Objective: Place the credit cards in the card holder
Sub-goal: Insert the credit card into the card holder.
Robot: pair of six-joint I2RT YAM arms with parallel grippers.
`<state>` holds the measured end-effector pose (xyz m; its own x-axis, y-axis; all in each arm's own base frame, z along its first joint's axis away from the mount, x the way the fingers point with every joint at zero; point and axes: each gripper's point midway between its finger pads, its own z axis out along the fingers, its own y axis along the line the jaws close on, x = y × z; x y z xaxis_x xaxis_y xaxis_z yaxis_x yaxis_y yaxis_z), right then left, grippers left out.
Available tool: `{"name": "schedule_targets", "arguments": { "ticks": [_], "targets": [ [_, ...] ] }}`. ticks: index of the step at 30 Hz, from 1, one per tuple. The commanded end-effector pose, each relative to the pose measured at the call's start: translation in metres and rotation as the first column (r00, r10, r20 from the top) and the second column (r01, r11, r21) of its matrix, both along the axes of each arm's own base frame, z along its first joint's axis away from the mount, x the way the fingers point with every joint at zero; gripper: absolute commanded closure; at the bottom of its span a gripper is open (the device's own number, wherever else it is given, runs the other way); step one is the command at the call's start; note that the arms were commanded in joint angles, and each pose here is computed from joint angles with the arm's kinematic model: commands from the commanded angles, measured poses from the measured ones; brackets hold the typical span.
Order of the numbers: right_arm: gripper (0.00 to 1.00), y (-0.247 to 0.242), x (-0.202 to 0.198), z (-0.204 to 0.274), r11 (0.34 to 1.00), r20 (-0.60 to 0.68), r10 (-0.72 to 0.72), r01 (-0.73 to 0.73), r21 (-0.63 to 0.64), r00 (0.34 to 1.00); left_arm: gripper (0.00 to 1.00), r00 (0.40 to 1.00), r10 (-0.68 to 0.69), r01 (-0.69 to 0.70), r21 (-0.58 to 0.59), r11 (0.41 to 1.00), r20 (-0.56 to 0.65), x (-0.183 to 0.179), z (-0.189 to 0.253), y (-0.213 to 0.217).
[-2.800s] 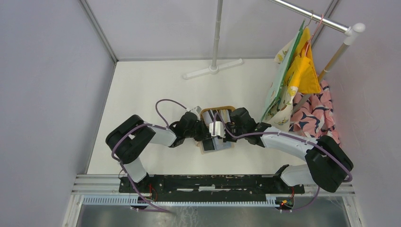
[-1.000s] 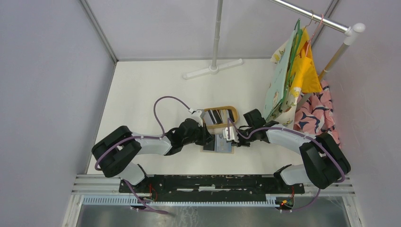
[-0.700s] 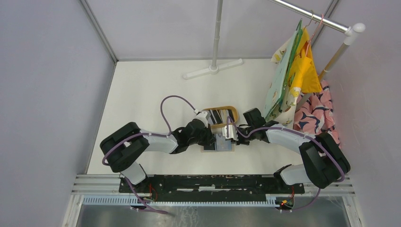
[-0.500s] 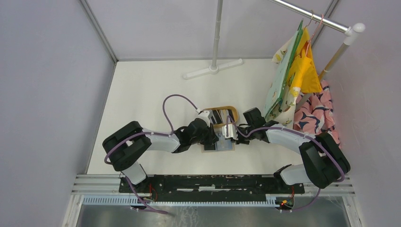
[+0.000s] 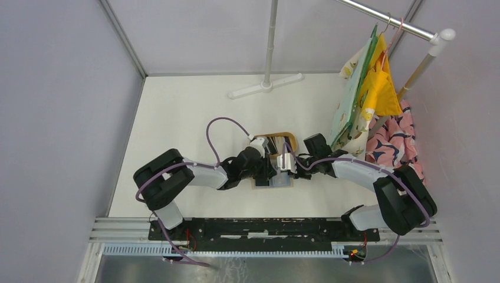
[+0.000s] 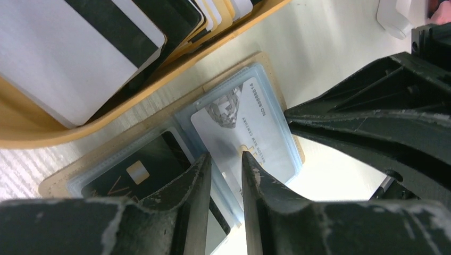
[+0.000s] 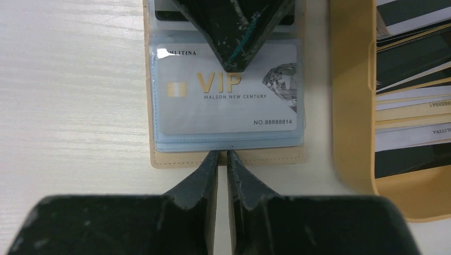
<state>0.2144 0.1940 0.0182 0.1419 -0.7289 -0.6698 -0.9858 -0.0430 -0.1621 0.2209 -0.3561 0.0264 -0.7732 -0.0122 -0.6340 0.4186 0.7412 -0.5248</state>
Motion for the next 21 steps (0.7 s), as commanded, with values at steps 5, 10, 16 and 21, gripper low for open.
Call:
{"name": "schedule_targets", "arguments": {
  "ticks": [5, 10, 16, 21],
  "targets": [
    [0.83, 0.015, 0.015, 0.041, 0.995, 0.057, -0.016, 0.01, 0.101, 0.998, 0.57, 0.995, 0.046, -0.038, -0.084, 0.996, 0.092, -0.004, 0.04, 0.016],
    [0.82, 0.024, 0.01, 0.049, 0.986, -0.011, -0.035, 0.037, 0.163, 0.999, 0.56, 0.984, 0.086, -0.068, -0.116, 0.991, 0.155, -0.003, 0.058, 0.031],
    [0.75, 0.027, 0.017, 0.059, 0.977, -0.052, -0.105, 0.113, 0.183, 0.993, 0.53, 0.955, 0.184, -0.148, -0.167, 0.975, 0.233, 0.001, 0.079, 0.058],
    [0.74, 0.019, 0.03, 0.066, 0.964, -0.03, -0.186, 0.189, 0.189, 0.982, 0.44, 0.935, 0.246, -0.199, -0.195, 0.96, 0.257, 0.001, 0.086, 0.075]
  ]
}}
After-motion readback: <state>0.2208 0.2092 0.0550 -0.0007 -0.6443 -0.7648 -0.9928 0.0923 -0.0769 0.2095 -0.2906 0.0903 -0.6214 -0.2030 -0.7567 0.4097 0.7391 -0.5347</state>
